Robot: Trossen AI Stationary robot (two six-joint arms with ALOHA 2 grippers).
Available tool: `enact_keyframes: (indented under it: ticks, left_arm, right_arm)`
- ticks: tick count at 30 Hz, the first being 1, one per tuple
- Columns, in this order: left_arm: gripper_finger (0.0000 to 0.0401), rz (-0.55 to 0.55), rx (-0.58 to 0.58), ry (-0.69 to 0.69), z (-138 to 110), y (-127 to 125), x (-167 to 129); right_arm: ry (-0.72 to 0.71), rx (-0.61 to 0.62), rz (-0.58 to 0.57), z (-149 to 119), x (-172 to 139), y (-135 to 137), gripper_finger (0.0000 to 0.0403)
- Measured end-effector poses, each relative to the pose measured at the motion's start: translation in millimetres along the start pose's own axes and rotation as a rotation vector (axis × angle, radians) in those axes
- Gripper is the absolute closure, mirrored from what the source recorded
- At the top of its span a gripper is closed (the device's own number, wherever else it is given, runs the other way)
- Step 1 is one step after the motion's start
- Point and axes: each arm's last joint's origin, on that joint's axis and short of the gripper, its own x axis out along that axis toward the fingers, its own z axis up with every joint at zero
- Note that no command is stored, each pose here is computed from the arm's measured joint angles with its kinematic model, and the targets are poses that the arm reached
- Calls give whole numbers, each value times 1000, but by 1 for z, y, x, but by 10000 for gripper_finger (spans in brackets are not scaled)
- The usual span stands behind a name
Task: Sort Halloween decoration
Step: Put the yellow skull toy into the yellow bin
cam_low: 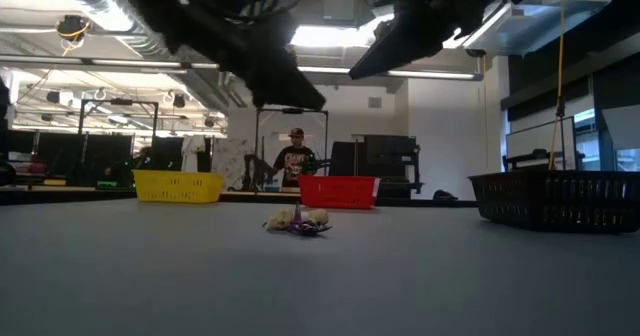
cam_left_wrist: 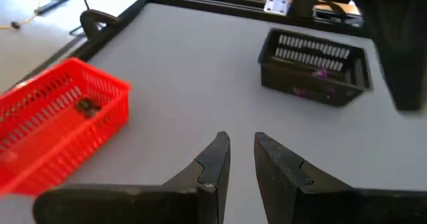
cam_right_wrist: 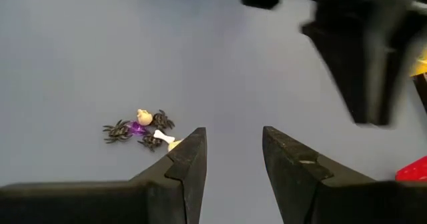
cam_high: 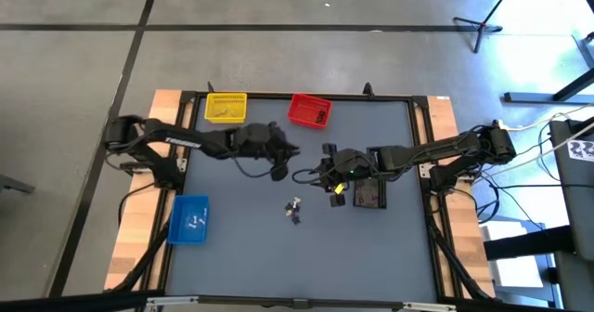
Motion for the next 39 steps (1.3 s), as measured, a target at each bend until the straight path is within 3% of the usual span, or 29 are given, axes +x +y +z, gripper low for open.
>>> enact_keyframes:
  ticks: [10,19,23,28,33,39]
  left_arm:
    - [338,-86,-113,-49,-55,-21,-30]
    - [338,-124,-45,-106,-57,-29,-33]
    - [338,-127,-27,-100,-58,-30,-33]
    - [338,-111,-29,-111,-57,-30,-33]
    - [338,-109,-28,-102,-58,-30,-33]
    - [338,-103,-28,-103,-58,-30,-33]
  right_arm:
    - [-4,94,78,-2,10,4,259]
    - [116,207,167,-23,43,15,259]
    - [96,219,172,-26,59,25,259]
    - [61,285,132,-28,77,39,259]
    - [93,351,-15,-36,86,48,259]
    - [95,376,-78,-44,99,55,259]
